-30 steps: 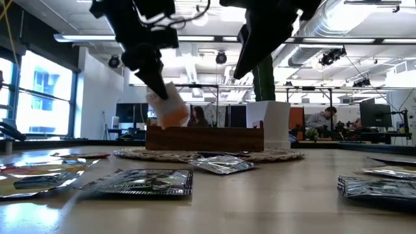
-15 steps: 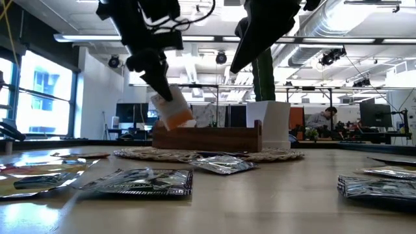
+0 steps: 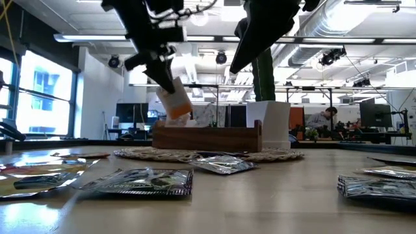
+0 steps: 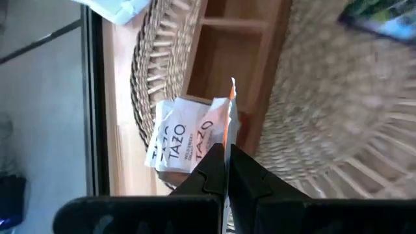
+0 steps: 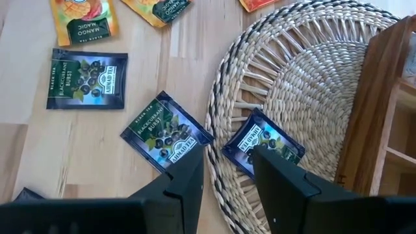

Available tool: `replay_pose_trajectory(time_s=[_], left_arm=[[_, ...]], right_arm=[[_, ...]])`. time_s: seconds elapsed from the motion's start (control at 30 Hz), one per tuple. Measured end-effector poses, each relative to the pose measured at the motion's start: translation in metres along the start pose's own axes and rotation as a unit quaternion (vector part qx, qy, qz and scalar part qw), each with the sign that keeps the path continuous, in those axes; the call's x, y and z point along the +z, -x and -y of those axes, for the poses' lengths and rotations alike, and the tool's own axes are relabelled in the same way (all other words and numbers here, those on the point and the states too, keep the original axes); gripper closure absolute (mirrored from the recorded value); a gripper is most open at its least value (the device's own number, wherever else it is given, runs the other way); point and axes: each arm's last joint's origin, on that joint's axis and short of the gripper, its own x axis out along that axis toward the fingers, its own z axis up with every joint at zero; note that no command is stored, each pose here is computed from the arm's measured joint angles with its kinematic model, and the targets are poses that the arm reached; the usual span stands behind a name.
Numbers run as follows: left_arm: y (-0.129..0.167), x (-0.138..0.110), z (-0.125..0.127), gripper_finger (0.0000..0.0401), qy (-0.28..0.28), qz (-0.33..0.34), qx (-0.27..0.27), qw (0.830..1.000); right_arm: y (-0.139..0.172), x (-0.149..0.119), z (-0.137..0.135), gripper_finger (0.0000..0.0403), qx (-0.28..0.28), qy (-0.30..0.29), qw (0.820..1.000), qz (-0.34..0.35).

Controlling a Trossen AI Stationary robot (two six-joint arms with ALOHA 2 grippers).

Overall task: Pick & Place Tea
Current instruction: Put the orange tea pack into the left section of the wooden organizer

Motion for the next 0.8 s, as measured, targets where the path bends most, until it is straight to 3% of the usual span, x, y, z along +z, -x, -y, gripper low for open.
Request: replay_pose_trajectory(time_s=[0.33, 0.5, 0.7, 0.8], left_arm=[[-0.033, -0.009, -0.001, 0.0401, -0.026, -0.069, -0.006, 0.997], [-0.035, -0.01, -0.001, 0.0398, -0.054, -0.078, 0.0, 0.996], [-0.036, -0.009, -0.003, 0.0365, -0.052, -0.074, 0.011, 0.996], [-0.036, -0.006, -0.006, 0.0341, -0.046, -0.072, 0.046, 0.995]], right_arm=[[0.0, 0.0, 0.0, 0.0274, 0.002, 0.0, 1.0, 0.0], [0.0, 0.0, 0.0, 0.0274, 0.002, 0.0, 1.0, 0.0], [0.0, 0.0, 0.0, 0.0274, 0.001, 0.0, 1.0, 0.001], [0.0, 0.0, 0.0, 0.0274, 0.001, 0.0, 1.0, 0.002]])
